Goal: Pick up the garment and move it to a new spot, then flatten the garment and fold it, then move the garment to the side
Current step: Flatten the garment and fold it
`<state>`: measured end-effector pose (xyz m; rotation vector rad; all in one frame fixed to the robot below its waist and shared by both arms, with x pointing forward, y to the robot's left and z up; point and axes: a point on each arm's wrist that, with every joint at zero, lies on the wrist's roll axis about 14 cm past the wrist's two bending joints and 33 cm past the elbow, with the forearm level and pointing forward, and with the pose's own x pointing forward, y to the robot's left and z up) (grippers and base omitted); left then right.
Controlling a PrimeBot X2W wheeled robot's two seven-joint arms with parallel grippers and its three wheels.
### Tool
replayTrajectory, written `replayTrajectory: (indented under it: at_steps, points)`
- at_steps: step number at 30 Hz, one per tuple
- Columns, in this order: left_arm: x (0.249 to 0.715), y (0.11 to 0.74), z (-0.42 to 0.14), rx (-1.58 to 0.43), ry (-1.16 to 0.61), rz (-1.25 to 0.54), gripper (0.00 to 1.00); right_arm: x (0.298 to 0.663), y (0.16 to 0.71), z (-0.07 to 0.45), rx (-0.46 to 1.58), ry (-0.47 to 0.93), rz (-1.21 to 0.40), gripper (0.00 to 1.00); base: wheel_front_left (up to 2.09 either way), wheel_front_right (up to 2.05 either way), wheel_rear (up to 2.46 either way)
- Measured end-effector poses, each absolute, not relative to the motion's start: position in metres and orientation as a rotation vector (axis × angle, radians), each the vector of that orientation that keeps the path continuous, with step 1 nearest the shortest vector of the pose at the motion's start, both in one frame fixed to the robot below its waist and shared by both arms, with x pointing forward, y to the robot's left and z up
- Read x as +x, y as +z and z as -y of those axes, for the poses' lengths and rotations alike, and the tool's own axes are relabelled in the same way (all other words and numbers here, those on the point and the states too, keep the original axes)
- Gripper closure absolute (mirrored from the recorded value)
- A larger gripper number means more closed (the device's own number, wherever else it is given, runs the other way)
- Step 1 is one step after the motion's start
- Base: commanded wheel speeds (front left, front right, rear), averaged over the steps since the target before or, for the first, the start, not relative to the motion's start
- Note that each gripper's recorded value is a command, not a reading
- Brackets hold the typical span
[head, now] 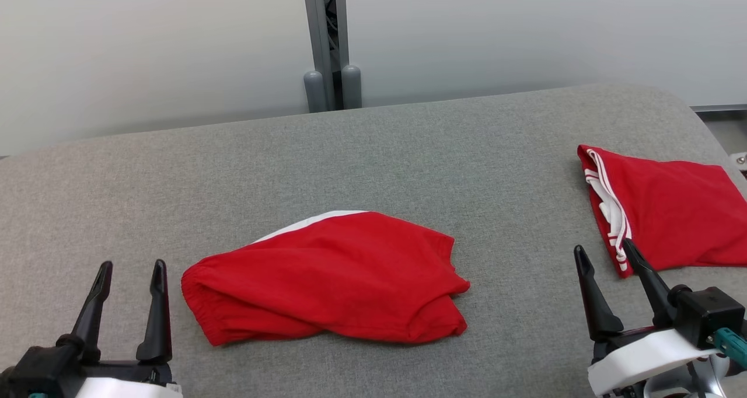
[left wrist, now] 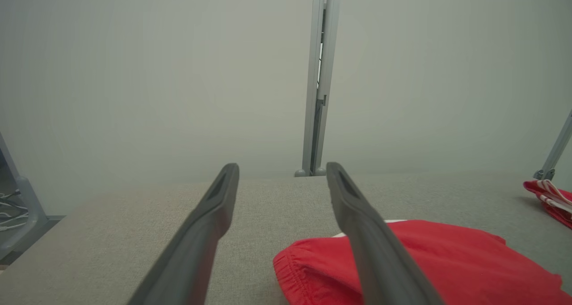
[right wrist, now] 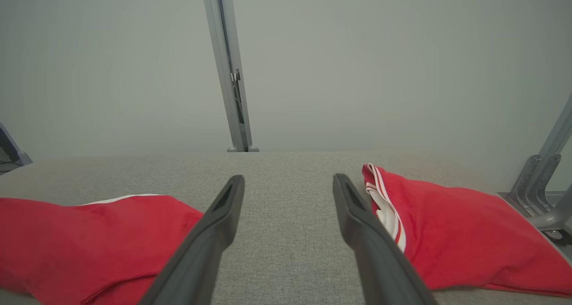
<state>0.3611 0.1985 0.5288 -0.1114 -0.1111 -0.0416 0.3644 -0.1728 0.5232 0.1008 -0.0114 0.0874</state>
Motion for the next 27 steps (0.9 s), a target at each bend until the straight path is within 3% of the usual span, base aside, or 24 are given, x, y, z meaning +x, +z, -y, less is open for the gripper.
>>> replayTrajectory:
  at_steps: [2, 15, 26, 27]
  points:
    - [0.363, 0.53, -0.197, -0.115, -0.047, 0.114, 0.0, 0.365, 0.523, 0.172, 0.102, 0.09, 0.01, 0.0, 0.0, 0.0, 0.0]
    - [0.351, 0.424, -0.164, -0.276, -0.155, -0.381, 0.0, 0.37, 0.5, 0.157, 0.12, 0.129, -0.064, 0.0, 0.0, 0.0, 0.0]
    - [0.369, 0.398, -0.166, -0.326, -0.169, -0.448, 0.0, 0.377, 0.487, 0.161, 0.133, 0.112, -0.094, 0.0, 0.0, 0.0, 0.0]
    - [0.37, 0.397, -0.166, -0.33, -0.173, -0.449, 0.09, 0.377, 0.486, 0.162, 0.133, 0.111, -0.096, 0.0, 0.0, 0.0, 0.0]
